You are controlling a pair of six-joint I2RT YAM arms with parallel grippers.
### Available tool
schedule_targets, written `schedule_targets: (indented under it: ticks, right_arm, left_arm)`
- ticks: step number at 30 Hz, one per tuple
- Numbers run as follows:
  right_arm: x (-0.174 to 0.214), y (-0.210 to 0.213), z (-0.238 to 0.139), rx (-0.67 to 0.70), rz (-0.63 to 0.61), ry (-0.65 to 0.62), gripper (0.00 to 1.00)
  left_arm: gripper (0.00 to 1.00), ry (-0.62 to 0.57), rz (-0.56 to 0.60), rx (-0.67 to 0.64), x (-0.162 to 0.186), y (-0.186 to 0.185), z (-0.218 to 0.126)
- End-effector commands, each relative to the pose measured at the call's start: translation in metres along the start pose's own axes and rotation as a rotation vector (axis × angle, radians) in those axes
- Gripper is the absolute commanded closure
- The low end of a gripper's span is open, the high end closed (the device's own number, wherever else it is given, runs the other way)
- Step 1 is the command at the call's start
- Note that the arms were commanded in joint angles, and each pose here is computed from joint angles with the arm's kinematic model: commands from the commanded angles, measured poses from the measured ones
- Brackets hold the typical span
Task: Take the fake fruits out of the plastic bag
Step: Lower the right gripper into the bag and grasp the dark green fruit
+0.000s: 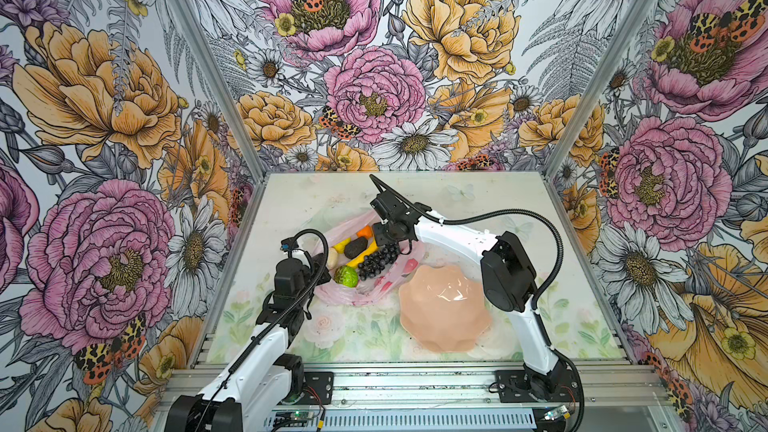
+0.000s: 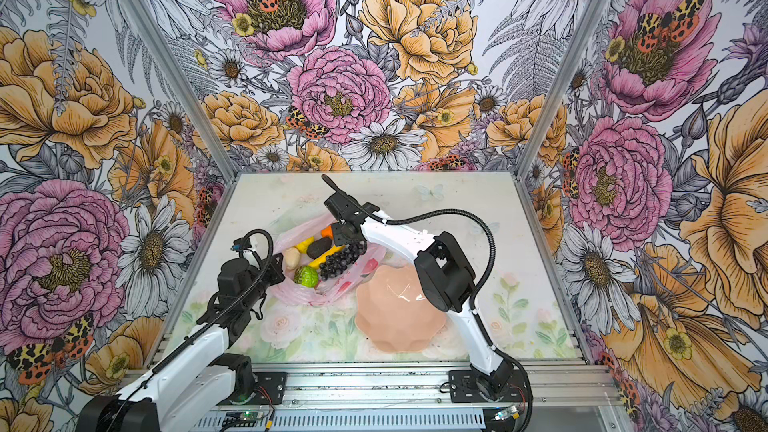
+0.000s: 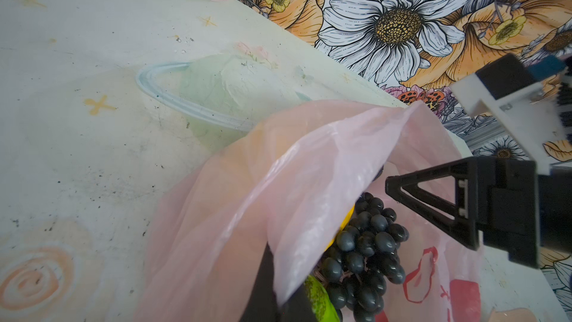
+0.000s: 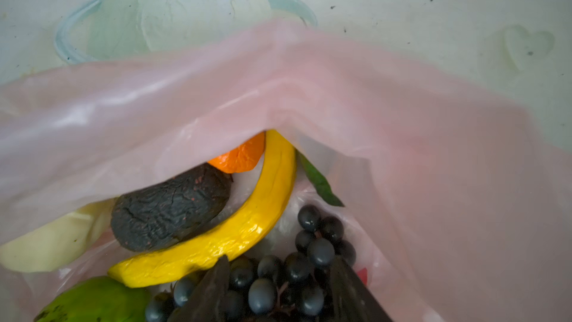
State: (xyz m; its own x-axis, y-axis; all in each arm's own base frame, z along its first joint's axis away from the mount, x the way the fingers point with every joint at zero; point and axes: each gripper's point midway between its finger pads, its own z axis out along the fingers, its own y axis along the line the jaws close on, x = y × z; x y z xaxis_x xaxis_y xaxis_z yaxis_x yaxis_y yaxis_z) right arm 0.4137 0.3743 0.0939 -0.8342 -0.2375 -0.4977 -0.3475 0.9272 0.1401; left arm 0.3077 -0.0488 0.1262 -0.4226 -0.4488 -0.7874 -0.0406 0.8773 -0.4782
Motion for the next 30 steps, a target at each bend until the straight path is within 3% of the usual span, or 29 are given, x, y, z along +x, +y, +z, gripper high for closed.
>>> schedule_targets:
  ticks: [1,10,17,30]
  right_arm:
    - [-0.017,-0.014,0.007,0.048,0.004,-0.039,0.46]
    - [-0.031,-0.037,0.025,0.098,0.018,-0.055,0.47]
    - [-0.035,-0.022,0.034,0.036,0.011,-0.050,0.47]
    - [-0.030,-0.016,0.050,0.022,0.020,-0.030,0.38]
  left_arm:
    - [1.00,-0.038,0.017,0.002,-0.007,0.001,-0.002]
    - [1.00,-0.042,0.017,0.001,-0.007,0.001,-0.003]
    - [1.00,-0.042,0.017,-0.001,-0.007,0.001,-0.002]
    - [1.00,-0.039,0.016,0.003,-0.007,0.001,-0.002]
